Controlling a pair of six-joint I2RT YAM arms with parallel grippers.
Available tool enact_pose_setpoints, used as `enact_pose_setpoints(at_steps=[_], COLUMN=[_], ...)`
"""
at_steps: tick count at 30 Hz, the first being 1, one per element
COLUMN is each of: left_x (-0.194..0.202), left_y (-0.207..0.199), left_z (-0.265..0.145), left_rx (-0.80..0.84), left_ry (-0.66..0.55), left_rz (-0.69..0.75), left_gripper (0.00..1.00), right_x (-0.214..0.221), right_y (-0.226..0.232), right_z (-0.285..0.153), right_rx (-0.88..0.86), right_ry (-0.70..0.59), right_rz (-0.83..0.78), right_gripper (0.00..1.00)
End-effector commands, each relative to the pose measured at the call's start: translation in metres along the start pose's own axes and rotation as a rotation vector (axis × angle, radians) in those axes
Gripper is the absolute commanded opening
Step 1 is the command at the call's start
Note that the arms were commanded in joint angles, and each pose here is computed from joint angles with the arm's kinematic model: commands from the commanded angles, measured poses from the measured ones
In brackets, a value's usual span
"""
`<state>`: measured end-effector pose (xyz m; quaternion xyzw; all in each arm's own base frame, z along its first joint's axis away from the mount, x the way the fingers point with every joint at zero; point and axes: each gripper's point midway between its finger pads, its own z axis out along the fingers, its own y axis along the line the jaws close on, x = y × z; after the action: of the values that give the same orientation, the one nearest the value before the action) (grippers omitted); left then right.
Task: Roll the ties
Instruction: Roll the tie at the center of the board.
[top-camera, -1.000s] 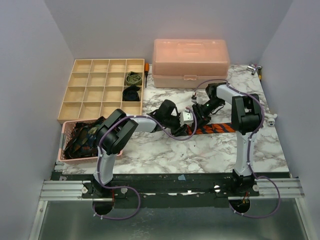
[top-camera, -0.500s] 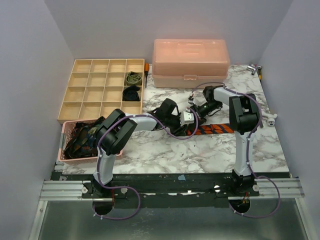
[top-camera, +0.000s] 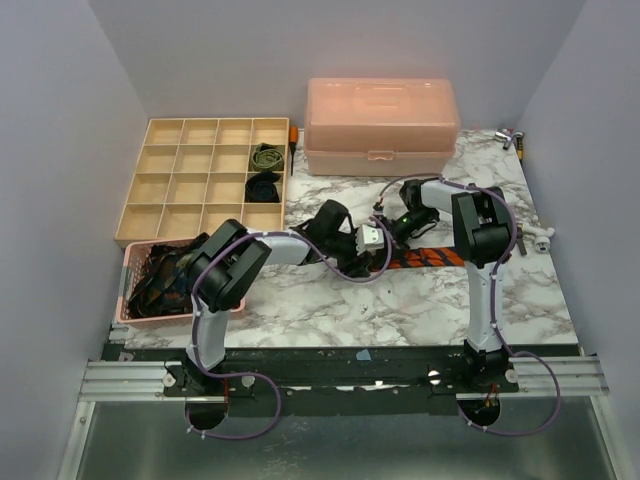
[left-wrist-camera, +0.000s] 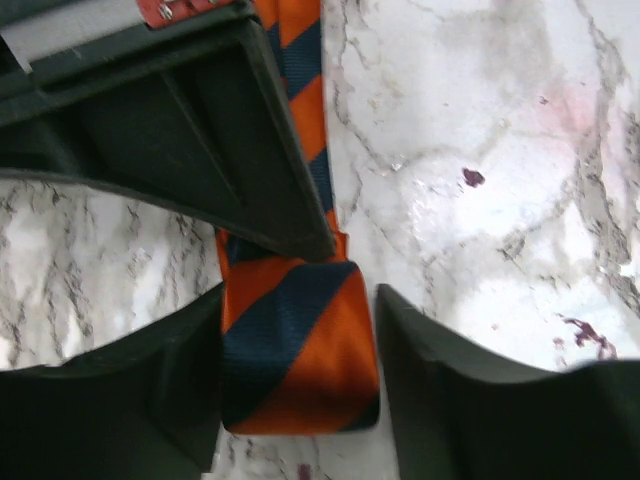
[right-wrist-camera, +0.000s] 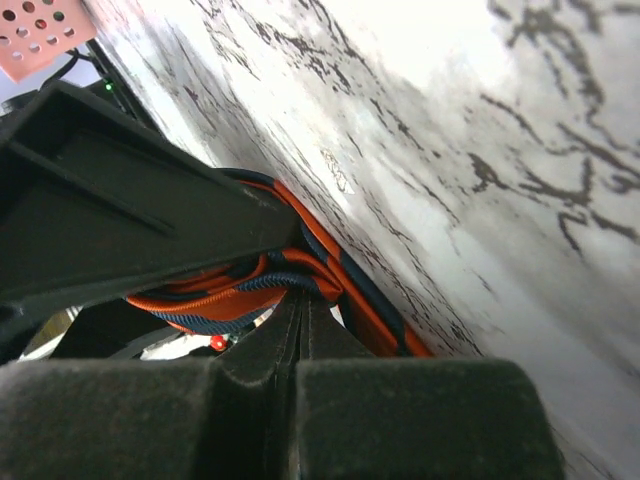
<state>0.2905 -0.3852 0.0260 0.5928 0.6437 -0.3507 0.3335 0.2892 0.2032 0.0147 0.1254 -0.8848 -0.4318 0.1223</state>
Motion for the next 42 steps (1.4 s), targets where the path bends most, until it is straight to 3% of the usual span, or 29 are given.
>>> enact_pose_setpoints(at_steps=[1, 3, 7, 13, 17, 22, 27, 38, 42], left_x=[0.029, 0.013, -0.007, -0.018, -0.028, -0.037, -0.032, 0.023, 0.037], left_y=[-0.012, -0.01, -0.01, -0.01, -0.012, -0.012, -0.012, 0.0, 0.012], left_z=[-0.017, -0.024, -0.032, -0.026, -0.015, -0.001, 0.011, 0.029, 0.034], left_rx=[0.008, -0.003, -0.033, -0.046, -0.053, -0.064, -0.055, -0.166, -0.194], left_ry=[-0.045, -0.158, -0.314, -0.417, -0.453, -0.483, -0.469, -0.223, -0.14], left_rz=[-0.114, -0.083, -0.006, -0.022, 0.005, 0.015, 0.006, -0.081, -0.144], left_gripper=[0.65, 0.72, 0.76, 0.78, 0.74, 0.55, 0.43, 0.44, 0.31], right_x=[-0.002, 0.002, 0.007, 0.001, -0.003, -0.007, -0.006, 0.004, 0.009], right_y=[-0.07, -0.075, -0.083, -0.086, -0.087, -0.088, -0.086, -0.079, -0.071], right_z=[0.017, 0.018, 0.019, 0.019, 0.019, 0.019, 0.022, 0.029, 0.034], right_rx=[0.258, 0.274, 0.303, 0.309, 0.311, 0.318, 0.314, 0.294, 0.262], right_ry=[0.034, 0.05, 0.071, 0.083, 0.092, 0.104, 0.116, 0.132, 0.142], right_rz=[0.028, 0.042, 0.06, 0.07, 0.066, 0.065, 0.065, 0.053, 0.051], right_gripper=[0.0, 0.0, 0.0, 0.0, 0.0, 0.0, 0.0, 0.0, 0.0])
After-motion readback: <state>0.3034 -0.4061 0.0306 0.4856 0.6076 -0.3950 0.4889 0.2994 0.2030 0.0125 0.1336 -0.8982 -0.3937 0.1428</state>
